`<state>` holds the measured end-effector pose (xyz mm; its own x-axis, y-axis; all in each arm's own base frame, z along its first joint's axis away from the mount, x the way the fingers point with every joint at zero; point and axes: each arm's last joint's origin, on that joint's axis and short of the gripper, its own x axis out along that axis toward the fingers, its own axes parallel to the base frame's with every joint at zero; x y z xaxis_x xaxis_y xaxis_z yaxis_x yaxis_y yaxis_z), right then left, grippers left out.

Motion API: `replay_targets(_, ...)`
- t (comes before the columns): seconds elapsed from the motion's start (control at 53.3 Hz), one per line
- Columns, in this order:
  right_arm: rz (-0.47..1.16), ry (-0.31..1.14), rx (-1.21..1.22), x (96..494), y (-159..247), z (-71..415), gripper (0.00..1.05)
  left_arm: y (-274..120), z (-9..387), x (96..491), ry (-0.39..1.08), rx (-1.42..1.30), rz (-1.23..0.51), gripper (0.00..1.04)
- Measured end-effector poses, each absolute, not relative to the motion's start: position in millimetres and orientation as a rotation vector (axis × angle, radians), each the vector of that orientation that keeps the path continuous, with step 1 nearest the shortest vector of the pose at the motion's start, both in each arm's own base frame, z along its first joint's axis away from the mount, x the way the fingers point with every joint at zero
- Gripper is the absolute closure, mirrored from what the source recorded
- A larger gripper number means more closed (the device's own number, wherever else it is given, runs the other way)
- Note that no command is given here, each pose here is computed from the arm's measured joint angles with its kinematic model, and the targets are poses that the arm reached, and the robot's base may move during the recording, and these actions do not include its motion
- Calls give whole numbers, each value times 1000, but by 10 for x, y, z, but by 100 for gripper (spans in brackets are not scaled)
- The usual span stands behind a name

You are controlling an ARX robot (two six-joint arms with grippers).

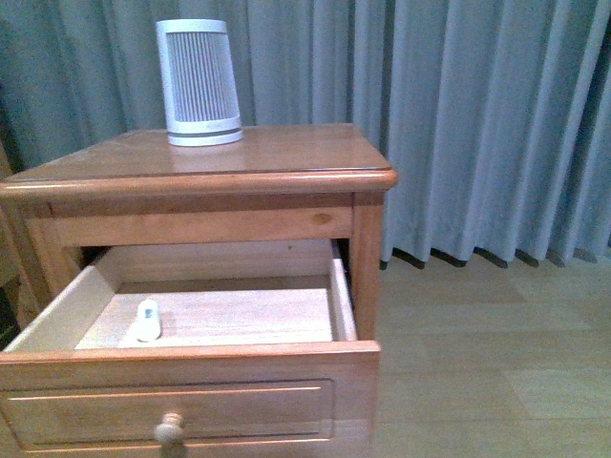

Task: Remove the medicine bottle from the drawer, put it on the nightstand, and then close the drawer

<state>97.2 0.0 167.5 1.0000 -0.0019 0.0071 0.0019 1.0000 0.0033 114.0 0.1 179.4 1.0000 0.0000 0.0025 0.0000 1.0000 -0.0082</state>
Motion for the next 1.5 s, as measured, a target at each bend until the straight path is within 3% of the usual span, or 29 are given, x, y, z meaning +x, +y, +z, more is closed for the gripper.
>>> replay_targets(0.657,11,-6,5,972,3,1675,7,1,1662,976,-4,-7,2,102)
replay_targets(0.732,156,205,112,1005,12,1708,7,1,1662,975,-4,-7,2,102)
replay_targets(0.807,238,284,172,1157,51,1925,7,0,1662,975,-4,-7,1,102)
replay_targets(1.013,321,181,108,2042,356,2832,7,0,1662,975,-4,-8,1,102)
replay_targets(1.107,314,248,63,2728,632,2935,7,0,1662,975,-4,-8,1,78)
replay_targets(1.238,291,375,10,3534,1037,2708,7,0,1662,975,-4,-8,1,48)
replay_targets(1.501,312,637,-80,4127,1628,1980,7,0,1662,975,-4,-7,1,6)
